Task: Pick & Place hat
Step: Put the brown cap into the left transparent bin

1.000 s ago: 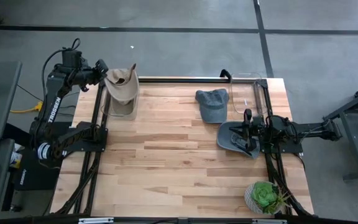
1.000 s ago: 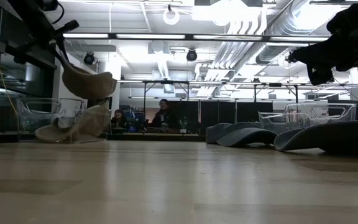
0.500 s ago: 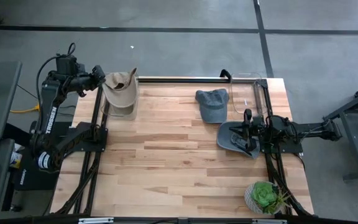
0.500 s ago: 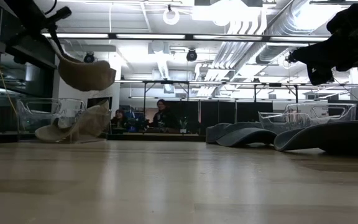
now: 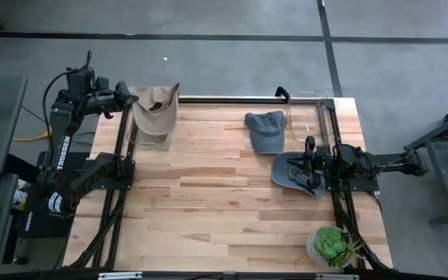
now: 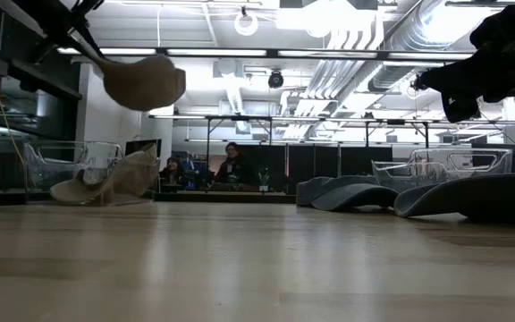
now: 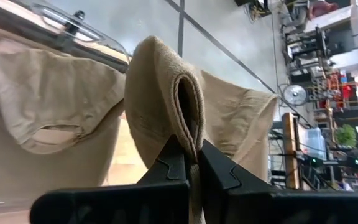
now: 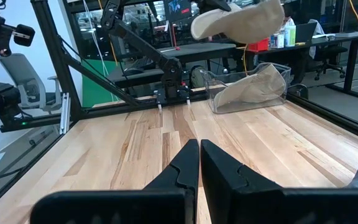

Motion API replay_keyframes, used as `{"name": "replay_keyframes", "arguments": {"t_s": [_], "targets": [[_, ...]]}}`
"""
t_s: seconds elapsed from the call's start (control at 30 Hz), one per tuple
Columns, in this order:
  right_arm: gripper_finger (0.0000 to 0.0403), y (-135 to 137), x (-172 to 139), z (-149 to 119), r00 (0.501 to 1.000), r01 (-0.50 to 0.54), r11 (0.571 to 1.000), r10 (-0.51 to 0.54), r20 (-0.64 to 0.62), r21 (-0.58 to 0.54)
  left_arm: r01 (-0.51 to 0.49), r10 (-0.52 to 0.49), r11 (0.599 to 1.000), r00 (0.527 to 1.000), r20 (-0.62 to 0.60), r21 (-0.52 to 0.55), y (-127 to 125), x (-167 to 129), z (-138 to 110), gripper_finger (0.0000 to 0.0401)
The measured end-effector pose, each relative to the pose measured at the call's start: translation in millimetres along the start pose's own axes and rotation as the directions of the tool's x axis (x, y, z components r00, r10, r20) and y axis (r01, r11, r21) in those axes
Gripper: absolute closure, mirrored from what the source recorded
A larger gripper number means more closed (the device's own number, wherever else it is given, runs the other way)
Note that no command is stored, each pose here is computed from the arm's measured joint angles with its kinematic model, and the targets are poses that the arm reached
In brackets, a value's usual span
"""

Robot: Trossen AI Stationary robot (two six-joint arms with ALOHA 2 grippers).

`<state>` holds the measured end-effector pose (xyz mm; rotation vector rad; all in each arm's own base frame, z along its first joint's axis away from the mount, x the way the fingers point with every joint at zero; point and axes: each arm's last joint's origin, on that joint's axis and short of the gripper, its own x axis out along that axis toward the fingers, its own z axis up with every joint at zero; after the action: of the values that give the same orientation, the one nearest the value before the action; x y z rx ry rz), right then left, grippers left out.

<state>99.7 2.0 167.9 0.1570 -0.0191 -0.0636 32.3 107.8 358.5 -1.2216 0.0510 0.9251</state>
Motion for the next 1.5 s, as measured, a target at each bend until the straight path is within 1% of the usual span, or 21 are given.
{"name": "replay_keyframes", "arguments": {"t_s": [0.13, 0.27, 0.43, 0.5, 0.6, 0.73, 0.87, 1.0, 1.07, 1.17, 1.27, 1.5], "targets": [[0.0391, 0, 0, 0, 1.0, 0.0, 1.0, 0.0, 0.0, 0.0, 0.016, -0.016, 1.0, 1.0, -0.022, 0.004, -7, 13, 4, 0.0401], [0.0391, 0, 0, 0, 1.0, 0.0, 1.0, 0.0, 0.0, 0.0, 0.011, -0.009, 0.999, 0.999, -0.041, 0.032, -18, 37, 8, 0.0401], [0.0391, 0, 0, 0, 1.0, 0.0, 1.0, 0.0, 0.0, 0.0, -0.052, 0.058, 0.995, 0.995, -0.082, 0.08, -26, 77, 8, 0.0401], [0.0391, 0, 0, 0, 1.0, 0.0, 1.0, 0.0, 0.0, 0.0, -0.073, 0.08, 0.993, 0.994, -0.071, 0.091, -28, 95, 11, 0.0401], [0.0391, 0, 0, 0, 1.0, 0.0, 1.0, 0.0, 0.0, 0.0, -0.091, 0.093, 0.994, 0.995, -0.029, 0.063, -28, 118, 19, 0.0401], [0.0391, 0, 0, 0, 1.0, 0.0, 1.0, 0.0, -0.001, 0.0, -0.144, 0.142, 0.989, 0.989, 0.04, 0.041, -20, 136, 34, 0.0401], [0.0391, 0, 0, 0, 1.0, 0.0, 1.0, 0.0, 0.0, 0.0, -0.21, 0.208, 0.976, 0.977, 0.041, 0.059, -7, 141, 42, 0.0401], [0.0391, 0, 0, 0, 1.0, 0.0, 1.0, 0.0, -0.001, 0.0, -0.27, 0.265, 0.96, 0.962, 0.071, 0.079, -1, 134, 46, 0.0401], [0.0391, 0, 0, 0, 1.0, 0.0, 1.0, 0.0, -0.001, 0.0, -0.284, 0.276, 0.954, 0.957, 0.09, 0.093, 0, 128, 46, 0.0401], [0.0391, 0, 0, 0, 1.0, 0.0, 1.0, 0.0, -0.001, 0.0, -0.26, 0.252, 0.958, 0.965, 0.074, 0.124, -1, 121, 46, 0.0401], [0.0391, 0, 0, 0, 1.0, 0.0, 1.0, 0.0, -0.001, 0.0, -0.271, 0.264, 0.952, 0.962, 0.067, 0.145, -1, 119, 44, 0.0401], [0.0391, 0, 0, 0, 1.0, 0.0, 1.0, 0.0, 0.0, 0.0, -0.37, 0.356, 0.922, 0.926, 0.124, 0.116, 2, 121, 42, 0.0401]]}}
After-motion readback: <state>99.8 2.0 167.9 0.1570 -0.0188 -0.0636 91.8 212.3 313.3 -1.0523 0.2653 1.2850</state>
